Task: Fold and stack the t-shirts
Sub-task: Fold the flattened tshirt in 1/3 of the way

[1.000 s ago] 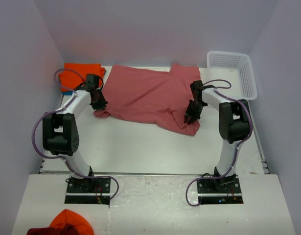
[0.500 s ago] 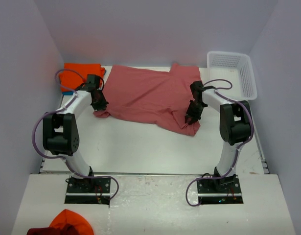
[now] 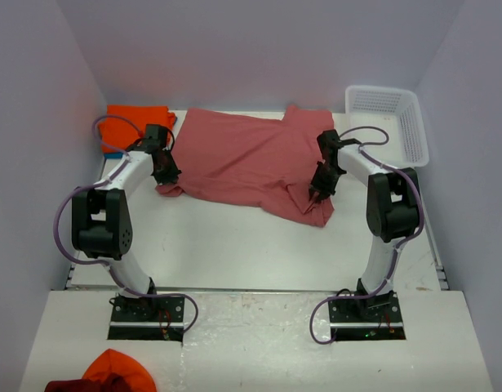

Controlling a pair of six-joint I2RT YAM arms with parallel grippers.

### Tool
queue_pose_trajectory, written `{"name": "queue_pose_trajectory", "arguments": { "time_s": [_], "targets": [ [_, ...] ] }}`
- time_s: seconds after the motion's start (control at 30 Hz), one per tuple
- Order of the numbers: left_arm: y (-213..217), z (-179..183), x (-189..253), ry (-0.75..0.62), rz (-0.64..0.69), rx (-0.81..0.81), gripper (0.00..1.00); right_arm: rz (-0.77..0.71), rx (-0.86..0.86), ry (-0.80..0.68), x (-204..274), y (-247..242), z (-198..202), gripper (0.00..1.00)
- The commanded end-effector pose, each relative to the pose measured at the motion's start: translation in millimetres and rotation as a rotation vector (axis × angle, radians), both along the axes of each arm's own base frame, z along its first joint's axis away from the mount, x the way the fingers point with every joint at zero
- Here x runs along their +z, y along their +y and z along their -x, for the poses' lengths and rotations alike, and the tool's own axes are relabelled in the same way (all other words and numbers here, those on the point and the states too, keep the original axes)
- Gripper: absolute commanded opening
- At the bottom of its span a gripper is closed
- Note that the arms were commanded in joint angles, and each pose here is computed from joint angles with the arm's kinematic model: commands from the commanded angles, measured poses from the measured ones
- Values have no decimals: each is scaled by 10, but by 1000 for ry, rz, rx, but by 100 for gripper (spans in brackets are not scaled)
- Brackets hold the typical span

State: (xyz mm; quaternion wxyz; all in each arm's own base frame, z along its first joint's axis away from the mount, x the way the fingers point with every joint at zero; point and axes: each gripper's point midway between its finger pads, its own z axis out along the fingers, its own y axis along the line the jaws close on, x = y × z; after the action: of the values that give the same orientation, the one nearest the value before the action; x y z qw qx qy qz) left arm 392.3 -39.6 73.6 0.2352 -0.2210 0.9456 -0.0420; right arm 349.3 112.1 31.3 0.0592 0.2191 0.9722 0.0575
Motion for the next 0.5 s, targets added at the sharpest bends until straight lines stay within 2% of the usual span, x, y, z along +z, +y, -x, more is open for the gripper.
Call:
{"name": "queue_pose_trajectory", "arguments": {
  "time_s": [0.0, 0.1, 0.27, 0.47],
  "targets": [
    [-36, -32, -21, -16, 6, -14, 0, 26, -12, -54, 191, -56, -130, 25],
    [-24, -27, -31, -14, 0, -12, 0, 12, -7, -44, 160, -39, -131, 25],
    [-22, -42, -10, -21, -2, -14, 0, -4, -2, -28, 90, -10, -135, 19],
    [-20, -33, -36, -14, -4, -16, 0, -14, -3, -15, 34, 11, -124, 19]
  ]
}}
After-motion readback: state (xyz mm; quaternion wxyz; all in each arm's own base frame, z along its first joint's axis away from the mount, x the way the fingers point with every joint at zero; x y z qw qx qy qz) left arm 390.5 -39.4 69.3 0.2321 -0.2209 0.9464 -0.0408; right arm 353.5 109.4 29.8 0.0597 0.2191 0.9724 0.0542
